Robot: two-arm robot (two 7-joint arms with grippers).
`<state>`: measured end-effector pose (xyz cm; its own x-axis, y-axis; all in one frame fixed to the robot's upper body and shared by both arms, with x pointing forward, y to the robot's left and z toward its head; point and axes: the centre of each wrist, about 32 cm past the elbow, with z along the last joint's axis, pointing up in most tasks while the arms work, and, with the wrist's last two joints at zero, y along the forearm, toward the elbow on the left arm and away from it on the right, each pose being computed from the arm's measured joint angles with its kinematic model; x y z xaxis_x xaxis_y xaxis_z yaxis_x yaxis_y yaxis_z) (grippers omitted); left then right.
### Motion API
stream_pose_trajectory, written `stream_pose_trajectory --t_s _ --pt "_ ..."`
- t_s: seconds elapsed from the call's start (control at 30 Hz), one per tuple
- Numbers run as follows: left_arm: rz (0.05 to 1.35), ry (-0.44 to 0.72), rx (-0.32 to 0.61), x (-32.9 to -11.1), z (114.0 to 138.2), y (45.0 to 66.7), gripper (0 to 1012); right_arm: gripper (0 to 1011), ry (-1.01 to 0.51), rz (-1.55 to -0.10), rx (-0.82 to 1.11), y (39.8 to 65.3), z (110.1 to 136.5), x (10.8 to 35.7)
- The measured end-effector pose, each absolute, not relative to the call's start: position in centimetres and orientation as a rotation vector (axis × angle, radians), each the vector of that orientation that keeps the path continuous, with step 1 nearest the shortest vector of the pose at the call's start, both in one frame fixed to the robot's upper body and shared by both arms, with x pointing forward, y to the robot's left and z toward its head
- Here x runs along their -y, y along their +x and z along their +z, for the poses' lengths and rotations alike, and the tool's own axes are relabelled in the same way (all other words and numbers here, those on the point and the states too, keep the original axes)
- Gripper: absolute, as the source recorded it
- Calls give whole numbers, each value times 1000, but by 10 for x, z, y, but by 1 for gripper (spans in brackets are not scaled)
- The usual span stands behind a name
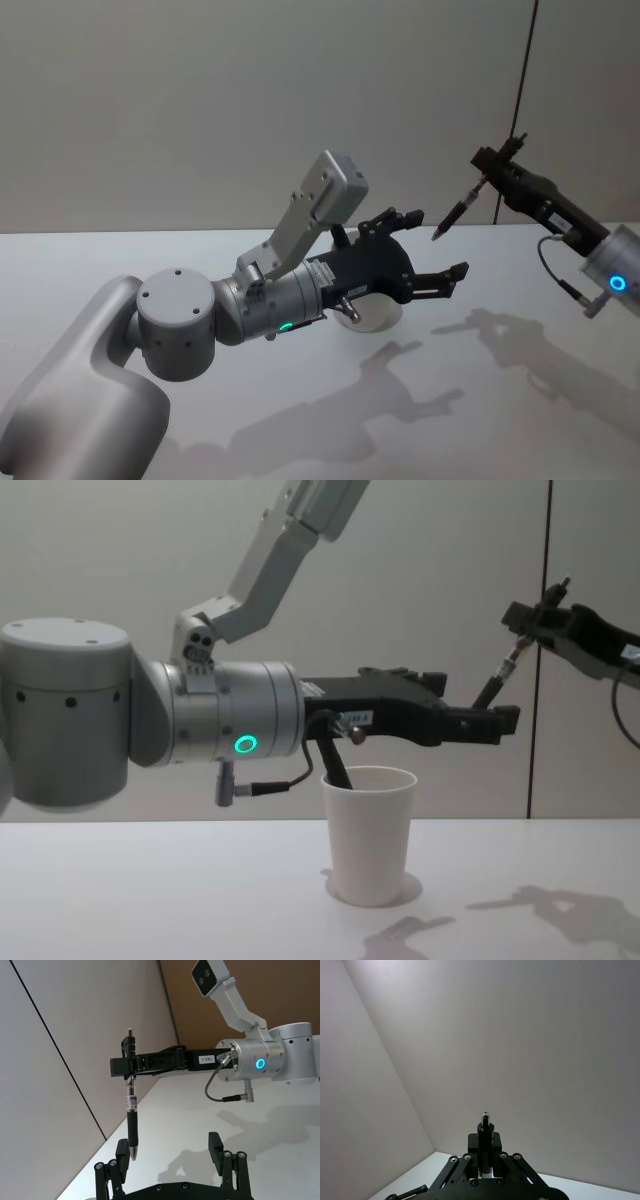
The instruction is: Place the pen into the pen holder.
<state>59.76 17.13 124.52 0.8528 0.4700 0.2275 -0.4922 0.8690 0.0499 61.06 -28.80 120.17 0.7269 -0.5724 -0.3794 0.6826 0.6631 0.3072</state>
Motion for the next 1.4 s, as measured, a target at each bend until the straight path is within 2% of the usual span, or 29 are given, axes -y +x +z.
stream_pose_trajectory --t_s 0.63,1.4 --pt "507 108 212 -171 1245 598 1000 134 385 -666 -245 646 1202 291" --pt "507 108 212 -171 1245 598 1000 134 344 -613 -247 678 1201 275"
